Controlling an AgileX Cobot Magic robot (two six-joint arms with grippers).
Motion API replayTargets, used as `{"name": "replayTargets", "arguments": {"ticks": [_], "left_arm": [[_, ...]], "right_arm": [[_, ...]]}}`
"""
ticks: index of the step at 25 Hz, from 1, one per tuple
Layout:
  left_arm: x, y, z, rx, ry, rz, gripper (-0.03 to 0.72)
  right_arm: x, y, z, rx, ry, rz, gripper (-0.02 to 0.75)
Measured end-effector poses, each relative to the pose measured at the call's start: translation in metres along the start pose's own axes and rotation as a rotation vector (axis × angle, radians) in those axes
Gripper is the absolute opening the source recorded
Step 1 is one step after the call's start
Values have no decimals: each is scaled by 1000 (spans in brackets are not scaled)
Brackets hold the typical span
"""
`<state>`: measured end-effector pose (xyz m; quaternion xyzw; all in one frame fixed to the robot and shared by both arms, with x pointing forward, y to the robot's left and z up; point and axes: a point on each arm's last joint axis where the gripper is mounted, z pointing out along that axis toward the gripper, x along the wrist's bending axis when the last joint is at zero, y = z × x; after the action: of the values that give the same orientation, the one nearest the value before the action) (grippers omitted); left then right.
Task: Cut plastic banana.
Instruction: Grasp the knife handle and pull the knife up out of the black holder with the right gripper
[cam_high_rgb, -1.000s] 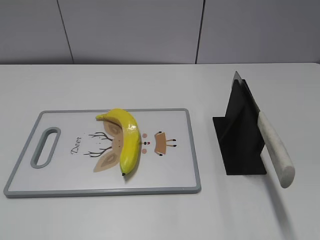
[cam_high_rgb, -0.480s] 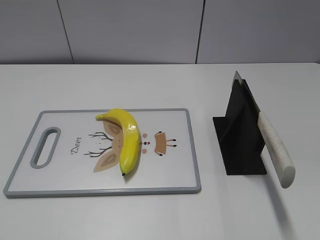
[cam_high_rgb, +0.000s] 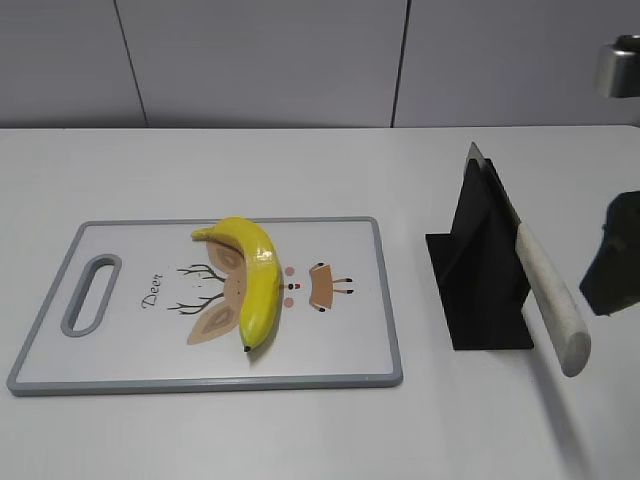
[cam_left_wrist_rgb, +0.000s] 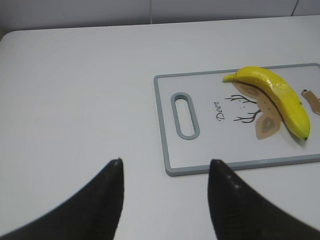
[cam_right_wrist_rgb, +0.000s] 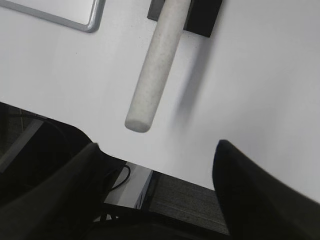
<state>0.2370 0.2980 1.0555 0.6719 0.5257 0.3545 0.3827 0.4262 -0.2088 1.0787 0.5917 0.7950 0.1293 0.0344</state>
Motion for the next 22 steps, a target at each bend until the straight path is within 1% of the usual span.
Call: {"name": "replayTargets", "arguments": {"ticks": [3, 5, 9, 14, 22], "left_arm": [[0, 0, 0, 0, 0, 0, 517], [0, 0, 0, 0, 0, 0, 517], [0, 0, 0, 0, 0, 0, 517], [0, 0, 0, 0, 0, 0, 517], [0, 0, 0, 0, 0, 0, 517]], "right_arm": [[2, 12, 16, 19, -7, 41, 519], [3, 20, 26, 8, -10, 56, 517], [3, 32, 46, 7, -15, 108, 494], [1, 39, 71, 85, -40, 175, 487], [0, 42, 100, 186, -67, 220, 484]]}}
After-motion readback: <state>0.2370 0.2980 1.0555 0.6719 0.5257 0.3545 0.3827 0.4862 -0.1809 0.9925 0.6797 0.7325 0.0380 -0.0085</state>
